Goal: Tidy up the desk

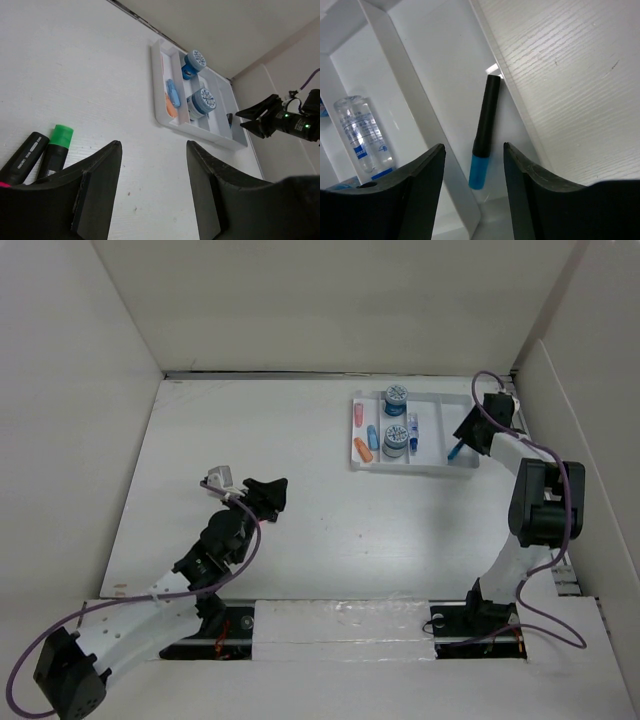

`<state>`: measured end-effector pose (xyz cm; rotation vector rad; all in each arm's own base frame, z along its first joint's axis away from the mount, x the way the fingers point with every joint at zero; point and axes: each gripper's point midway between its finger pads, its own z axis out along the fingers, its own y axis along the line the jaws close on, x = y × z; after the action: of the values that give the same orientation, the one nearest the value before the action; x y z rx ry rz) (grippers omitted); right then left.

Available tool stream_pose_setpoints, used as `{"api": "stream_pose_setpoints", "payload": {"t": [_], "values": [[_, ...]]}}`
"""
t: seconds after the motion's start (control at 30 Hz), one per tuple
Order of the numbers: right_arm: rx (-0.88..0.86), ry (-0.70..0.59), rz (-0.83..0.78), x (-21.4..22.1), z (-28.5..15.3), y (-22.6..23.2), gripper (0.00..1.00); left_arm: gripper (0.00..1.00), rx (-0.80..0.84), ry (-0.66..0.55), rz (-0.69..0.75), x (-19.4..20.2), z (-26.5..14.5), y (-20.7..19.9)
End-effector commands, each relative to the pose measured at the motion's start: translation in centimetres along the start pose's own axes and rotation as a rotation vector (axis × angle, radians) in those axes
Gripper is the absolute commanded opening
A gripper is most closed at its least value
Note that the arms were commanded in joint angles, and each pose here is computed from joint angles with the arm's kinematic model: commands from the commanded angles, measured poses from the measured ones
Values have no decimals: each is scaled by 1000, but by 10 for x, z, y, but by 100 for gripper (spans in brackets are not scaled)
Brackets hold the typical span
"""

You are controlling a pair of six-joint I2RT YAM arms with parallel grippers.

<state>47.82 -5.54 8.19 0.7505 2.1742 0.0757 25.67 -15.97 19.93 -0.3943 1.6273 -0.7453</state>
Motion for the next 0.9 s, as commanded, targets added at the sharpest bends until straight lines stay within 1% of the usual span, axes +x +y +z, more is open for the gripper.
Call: {"api": "stream_pose_setpoints", "payload": {"t": [0.0,0.03,0.1,0.13,0.17,0.2,0.23,0.27,0.3,0.33,0.37,0.4,0.43,0.47,0.5,0.53,0.57,0.6,0.63,0.67,0.7,0.73,0.77,0.8,0.87], "values": [[-94,-55,-8,-27,-21,21,56,50,35,-39,-11,-16,6,-18],[-108,-50,-10,-22,-23,26,56,50,44,-26,-4,-11,9,-20],[-180,-101,-12,-29,-41,48,56,51,40,-8,22,-5,13,-19],[-199,-100,-14,-19,-47,51,53,51,27,18,46,2,16,-16],[-276,-151,-10,-22,-61,76,49,52,39,32,71,3,18,-20],[-343,-202,-4,-29,-86,92,43,51,36,45,82,7,19,-19],[-421,-205,-10,-21,-101,109,16,51,39,48,89,9,20,-19],[-478,-163,-13,5,-110,118,2,50,41,51,98,11,20,-17],[-610,-194,-42,16,-141,156,0,49,37,51,107,12,21,-16],[-664,-192,-63,29,-154,170,0,45,11,58,122,15,22,-10],[-682,-185,-98,44,-161,178,0,43,-12,64,129,15,24,-8],[-727,-162,-141,66,-177,196,0,42,-44,72,126,17,25,-3],[-748,-169,-159,71,-191,202,0,41,-120,105,157,26,24,14],[-754,-169,-190,78,-198,204,0,37,-145,115,161,26,26,16],[-741,-183,-198,81,-202,203,0,37,-177,129,171,29,26,22],[-777,-185,-210,86,-217,209,0,36,-240,164,188,38,23,36],[-810,-175,-224,91,-224,213,0,36,-264,175,190,41,23,40],[-820,-168,-232,97,-227,214,5,36,-286,183,192,44,23,45],[-843,-159,-246,105,-233,218,16,36,-330,214,196,54,21,56],[-857,-164,-252,108,-236,222,22,36,-342,221,191,55,21,57],[-894,-142,-269,117,-239,226,27,36,-359,225,186,55,21,58],[-944,-73,-308,140,-240,236,32,36,-415,207,163,51,19,64],[-983,-29,-321,157,-242,247,36,36,-434,162,139,41,17,65],[-984,-29,-321,157,-242,247,36,36,-435,161,139,41,17,65],[-1023,6,-342,172,-249,263,38,38,-375,63,77,14,17,48]]}}
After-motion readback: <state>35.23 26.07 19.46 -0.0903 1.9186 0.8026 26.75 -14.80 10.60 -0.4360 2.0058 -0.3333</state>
